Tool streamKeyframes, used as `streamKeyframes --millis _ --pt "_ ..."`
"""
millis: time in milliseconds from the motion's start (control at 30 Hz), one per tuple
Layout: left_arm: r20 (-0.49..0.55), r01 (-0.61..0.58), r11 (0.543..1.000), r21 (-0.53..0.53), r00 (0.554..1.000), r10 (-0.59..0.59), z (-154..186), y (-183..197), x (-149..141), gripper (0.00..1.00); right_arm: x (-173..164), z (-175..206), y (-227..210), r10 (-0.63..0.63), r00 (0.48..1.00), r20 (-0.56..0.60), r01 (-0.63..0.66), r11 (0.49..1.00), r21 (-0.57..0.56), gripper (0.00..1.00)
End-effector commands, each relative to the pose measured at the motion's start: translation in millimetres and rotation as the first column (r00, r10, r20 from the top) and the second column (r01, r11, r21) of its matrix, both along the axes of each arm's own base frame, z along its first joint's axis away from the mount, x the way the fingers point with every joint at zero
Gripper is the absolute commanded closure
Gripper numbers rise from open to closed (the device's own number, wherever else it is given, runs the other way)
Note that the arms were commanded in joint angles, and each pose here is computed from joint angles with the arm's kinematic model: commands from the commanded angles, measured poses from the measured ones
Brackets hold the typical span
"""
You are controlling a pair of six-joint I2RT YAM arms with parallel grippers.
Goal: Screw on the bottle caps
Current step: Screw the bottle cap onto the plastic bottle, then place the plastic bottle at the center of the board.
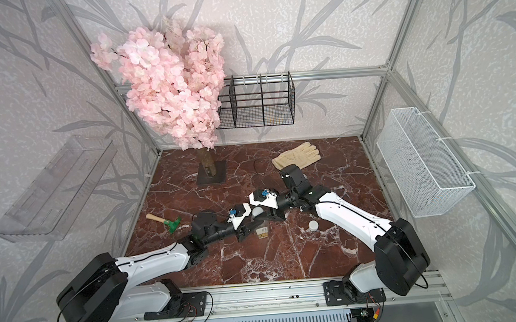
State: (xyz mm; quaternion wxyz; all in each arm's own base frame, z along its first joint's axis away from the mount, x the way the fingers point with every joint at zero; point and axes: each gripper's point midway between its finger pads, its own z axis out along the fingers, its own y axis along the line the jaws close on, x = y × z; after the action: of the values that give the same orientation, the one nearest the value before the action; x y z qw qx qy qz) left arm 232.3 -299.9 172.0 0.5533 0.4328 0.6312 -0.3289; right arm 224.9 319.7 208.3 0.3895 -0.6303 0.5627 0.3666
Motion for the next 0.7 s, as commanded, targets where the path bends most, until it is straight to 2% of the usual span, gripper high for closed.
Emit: streamKeyframes --millis 0,133,333,600,633,667 --pt "-0.122 -0.115 0.987 0.113 0.984 0.129 -44.0 15.9 9.3 1.00 12.5 -10.2 10.0 -0.153 0.988 -0.035 0.152 0.988 -0.007 1.00" --pt "-0.121 -0.173 0.979 0.109 0.975 0.186 -42.8 21.9 16.2 1.00 16.0 -8.6 12.4 -0.237 0.971 -0.045 0.237 0.971 0.009 1.00" --pt "-0.113 -0.261 0.961 0.098 0.956 0.271 -39.2 32.7 25.6 1.00 15.6 -6.1 17.1 -0.339 0.941 0.000 0.339 0.941 0.006 1.00" --pt "-0.103 -0.306 0.948 0.091 0.944 0.314 -36.3 40.0 29.1 1.00 4.6 1.2 23.8 -0.340 0.940 -0.037 0.342 0.938 0.056 1.00" --pt "-0.101 -0.305 0.948 0.090 0.944 0.313 -35.7 40.2 28.9 1.00 3.8 1.7 24.3 -0.335 0.941 -0.037 0.337 0.940 0.061 0.98" --pt "-0.098 -0.304 0.948 0.091 0.945 0.312 -35.3 40.1 28.7 1.00 3.7 2.0 24.0 -0.335 0.942 -0.037 0.336 0.940 0.064 0.84"
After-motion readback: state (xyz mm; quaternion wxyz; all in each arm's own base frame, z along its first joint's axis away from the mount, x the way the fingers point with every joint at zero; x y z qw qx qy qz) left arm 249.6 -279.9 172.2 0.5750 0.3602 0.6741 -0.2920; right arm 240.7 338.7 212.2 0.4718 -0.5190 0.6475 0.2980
